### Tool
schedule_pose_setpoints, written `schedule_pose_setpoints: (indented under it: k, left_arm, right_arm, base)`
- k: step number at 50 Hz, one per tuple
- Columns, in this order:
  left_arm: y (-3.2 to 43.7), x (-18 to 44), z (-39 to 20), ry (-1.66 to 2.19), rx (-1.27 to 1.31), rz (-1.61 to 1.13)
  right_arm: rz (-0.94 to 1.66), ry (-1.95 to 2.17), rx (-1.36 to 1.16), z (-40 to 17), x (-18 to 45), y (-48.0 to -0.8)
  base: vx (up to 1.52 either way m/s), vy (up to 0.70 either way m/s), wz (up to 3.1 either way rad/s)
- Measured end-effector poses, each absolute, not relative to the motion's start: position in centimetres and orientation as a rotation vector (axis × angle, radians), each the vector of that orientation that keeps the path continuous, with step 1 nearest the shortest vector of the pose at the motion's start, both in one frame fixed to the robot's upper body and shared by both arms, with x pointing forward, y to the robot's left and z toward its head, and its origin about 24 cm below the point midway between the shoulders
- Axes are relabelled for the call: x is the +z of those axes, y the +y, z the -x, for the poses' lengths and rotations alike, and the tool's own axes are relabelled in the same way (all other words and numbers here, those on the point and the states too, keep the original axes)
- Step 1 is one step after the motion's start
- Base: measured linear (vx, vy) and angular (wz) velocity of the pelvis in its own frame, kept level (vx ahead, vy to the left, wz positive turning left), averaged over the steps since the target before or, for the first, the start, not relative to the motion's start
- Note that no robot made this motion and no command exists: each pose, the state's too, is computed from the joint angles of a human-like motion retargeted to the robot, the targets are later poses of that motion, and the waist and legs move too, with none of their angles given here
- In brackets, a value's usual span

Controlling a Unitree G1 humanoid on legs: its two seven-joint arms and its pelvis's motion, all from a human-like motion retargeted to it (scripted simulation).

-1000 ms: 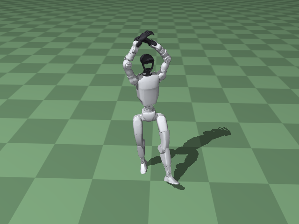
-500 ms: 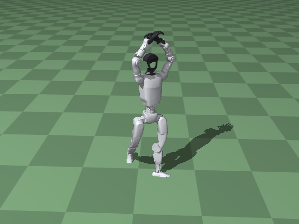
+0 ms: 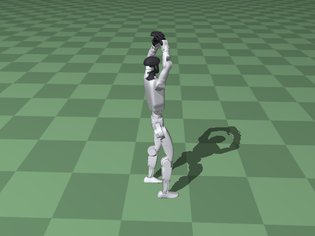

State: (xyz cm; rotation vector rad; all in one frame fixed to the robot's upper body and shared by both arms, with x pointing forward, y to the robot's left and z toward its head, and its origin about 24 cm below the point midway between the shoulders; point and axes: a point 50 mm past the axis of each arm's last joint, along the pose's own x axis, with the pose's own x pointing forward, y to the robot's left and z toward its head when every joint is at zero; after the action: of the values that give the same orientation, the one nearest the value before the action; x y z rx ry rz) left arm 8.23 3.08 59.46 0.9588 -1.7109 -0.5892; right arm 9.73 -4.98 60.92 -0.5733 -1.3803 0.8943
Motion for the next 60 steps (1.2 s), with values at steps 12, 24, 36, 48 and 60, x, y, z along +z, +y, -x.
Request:
schedule_pose_setpoints:
  k: [12, 24, 36, 48, 60]
  left_arm:
    - [1.3, 59.5, -6.3, -1.786, -0.543, -1.101]
    - [2.1, 59.4, -8.0, -1.727, -0.580, -1.064]
    - [1.7, 58.8, -9.3, -1.690, -0.612, -1.059]
    - [0.2, 58.7, -8.2, -1.706, -0.619, -1.012]
    - [1.4, 59.1, -8.5, -1.700, -0.575, -0.968]
  right_arm:
    - [0.503, -1.407, 0.932, -8.8, 61.5, -6.5]
    - [0.624, -1.416, 0.864, -8.7, 61.4, -5.6]
    - [0.539, -1.336, 0.873, -10.6, 61.0, -6.7]
    - [0.485, -1.344, 0.849, -10.0, 61.5, -8.3]
    - [0.568, -1.405, 0.819, -9.8, 61.3, -7.0]
  base:
    - [0.34, -0.11, 1.85]
    - [0.42, 0.01, 0.92]
    - [0.63, 0.05, 0.99]
    - [0.36, -0.23, 0.79]
    - [0.37, 0.03, -0.12]
